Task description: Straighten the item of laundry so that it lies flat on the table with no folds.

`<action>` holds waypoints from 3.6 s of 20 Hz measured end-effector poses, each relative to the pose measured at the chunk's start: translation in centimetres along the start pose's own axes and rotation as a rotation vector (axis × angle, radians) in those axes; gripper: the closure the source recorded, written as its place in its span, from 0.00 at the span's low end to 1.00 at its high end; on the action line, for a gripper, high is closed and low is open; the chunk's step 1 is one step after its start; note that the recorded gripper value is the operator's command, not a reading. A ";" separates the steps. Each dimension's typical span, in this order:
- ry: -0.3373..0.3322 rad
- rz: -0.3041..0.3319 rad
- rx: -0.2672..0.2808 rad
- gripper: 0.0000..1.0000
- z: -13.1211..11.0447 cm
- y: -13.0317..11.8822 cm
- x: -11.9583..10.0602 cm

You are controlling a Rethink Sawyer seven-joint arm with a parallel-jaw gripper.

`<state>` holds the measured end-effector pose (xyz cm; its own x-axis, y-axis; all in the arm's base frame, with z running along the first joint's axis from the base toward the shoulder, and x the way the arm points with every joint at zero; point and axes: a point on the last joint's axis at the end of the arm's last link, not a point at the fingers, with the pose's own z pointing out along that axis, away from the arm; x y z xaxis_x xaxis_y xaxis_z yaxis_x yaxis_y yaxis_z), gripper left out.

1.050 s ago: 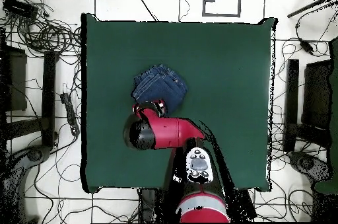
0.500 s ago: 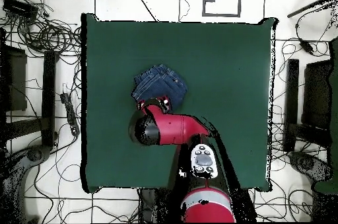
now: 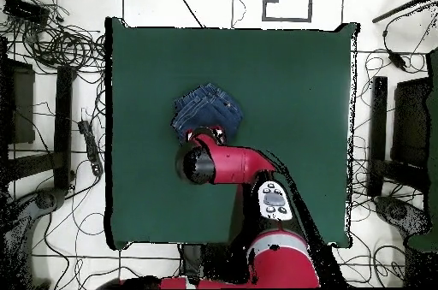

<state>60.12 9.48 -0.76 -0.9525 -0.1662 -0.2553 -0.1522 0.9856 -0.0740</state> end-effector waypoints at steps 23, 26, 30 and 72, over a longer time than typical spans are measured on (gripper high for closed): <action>0.011 0.029 -0.029 1.00 1.2 -0.4 -0.5; 0.011 0.029 -0.029 1.00 1.2 -0.4 -0.5; 0.011 0.029 -0.029 1.00 1.2 -0.5 -0.5; 0.087 -0.056 0.026 1.00 -0.6 -10.6 3.2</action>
<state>58.51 -1.48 -0.18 -0.9620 -0.2169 -0.1657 -0.2005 0.9734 -0.1107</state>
